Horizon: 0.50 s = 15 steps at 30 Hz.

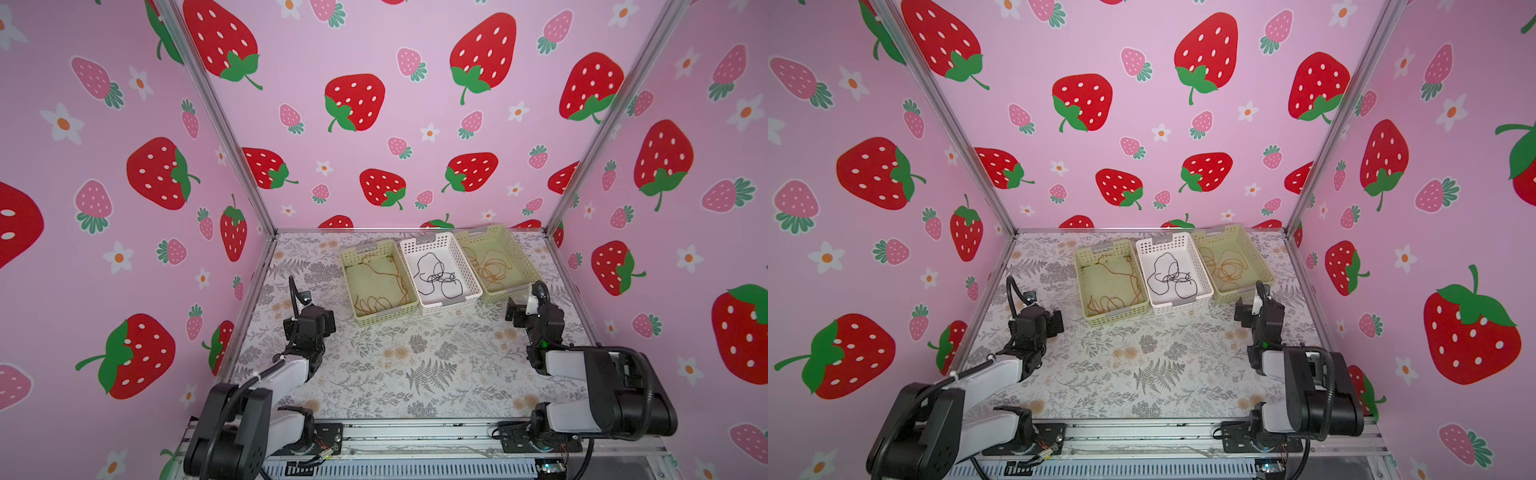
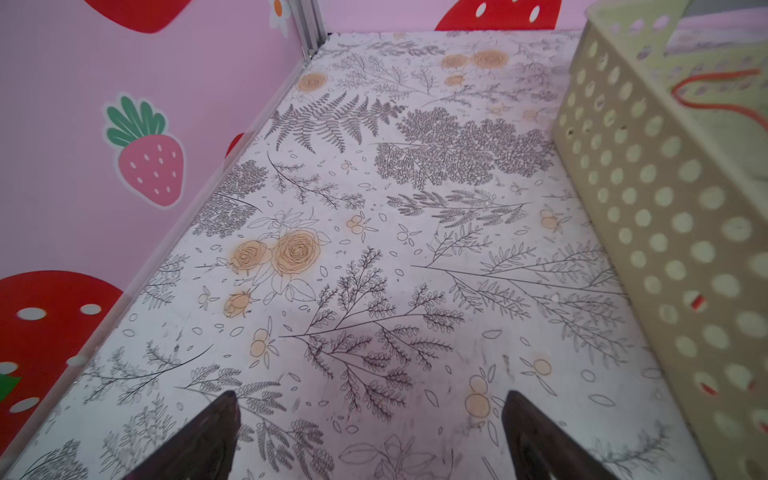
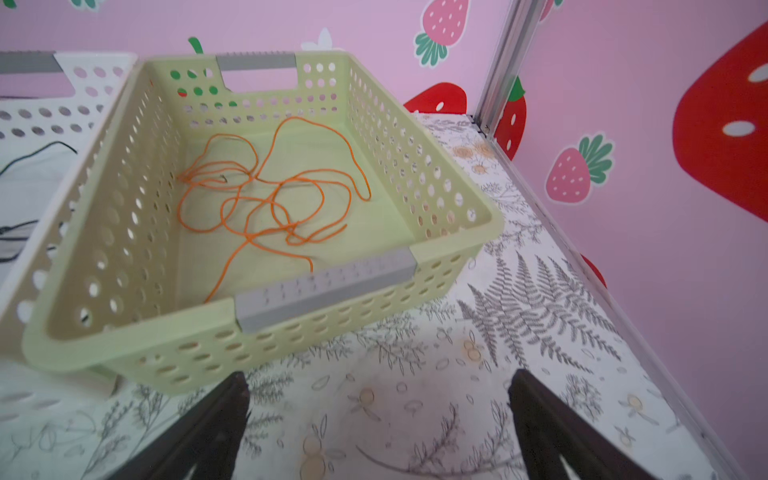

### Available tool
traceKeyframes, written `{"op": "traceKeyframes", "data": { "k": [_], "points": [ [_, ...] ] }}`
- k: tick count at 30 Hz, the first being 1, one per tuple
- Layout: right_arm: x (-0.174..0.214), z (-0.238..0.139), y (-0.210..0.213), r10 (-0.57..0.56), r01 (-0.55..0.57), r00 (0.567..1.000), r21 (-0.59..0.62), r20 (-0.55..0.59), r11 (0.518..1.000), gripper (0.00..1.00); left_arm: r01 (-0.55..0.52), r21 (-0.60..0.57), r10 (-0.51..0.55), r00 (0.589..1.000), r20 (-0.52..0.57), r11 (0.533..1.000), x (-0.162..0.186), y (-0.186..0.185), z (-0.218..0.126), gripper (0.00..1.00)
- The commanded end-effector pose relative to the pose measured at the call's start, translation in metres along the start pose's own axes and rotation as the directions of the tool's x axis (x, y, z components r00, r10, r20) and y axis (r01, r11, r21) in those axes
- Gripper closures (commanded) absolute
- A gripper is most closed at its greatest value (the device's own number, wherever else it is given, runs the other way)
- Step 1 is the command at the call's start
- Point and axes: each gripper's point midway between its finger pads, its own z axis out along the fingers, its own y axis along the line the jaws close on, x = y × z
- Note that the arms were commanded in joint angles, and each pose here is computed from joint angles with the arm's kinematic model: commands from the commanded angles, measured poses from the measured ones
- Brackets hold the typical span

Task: Untangle the cables

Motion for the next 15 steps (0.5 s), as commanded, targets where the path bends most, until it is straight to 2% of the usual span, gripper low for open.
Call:
{"op": "traceKeyframes", "data": {
  "k": [1,2,3,5,6,8,15],
  "points": [
    [-0.026,-0.005,0.018,-0.014,0.032,0.983,-0.095,0.184,0.995,0.01,0.015,0.102,-0.038,0.972,0.231,0.995,-0.062,-0.02,0.007,0.01],
    [-0.03,-0.012,0.023,-0.019,0.048,0.968,-0.112,0.249,0.993,0.01,0.039,0.116,-0.065,0.97,0.233,0.992,-0.059,-0.016,0.013,0.0],
    [-0.029,-0.016,0.023,-0.019,0.049,0.966,-0.113,0.256,0.992,0.01,0.067,0.134,-0.097,0.968,0.231,0.989,-0.053,-0.012,0.019,0.0],
    [-0.023,-0.011,0.023,-0.033,0.056,0.979,-0.111,0.202,0.992,0.01,0.113,0.19,-0.155,0.962,0.227,0.975,-0.045,-0.009,0.029,0.0],
    [-0.025,-0.008,0.024,-0.024,0.05,0.976,-0.116,0.214,0.992,0.01,0.112,0.199,-0.159,0.958,0.238,0.974,-0.048,-0.011,0.032,0.0],
    [-0.02,0.002,0.026,-0.037,0.056,0.988,-0.126,0.151,0.99,0.01,0.068,0.23,-0.101,0.985,0.137,0.971,-0.044,-0.022,0.042,0.03],
    [-0.021,0.005,0.027,-0.053,0.068,0.987,-0.093,0.15,0.993,0.01,0.064,0.235,-0.095,0.988,0.124,0.97,-0.048,-0.026,0.047,0.04]
  ]
}}
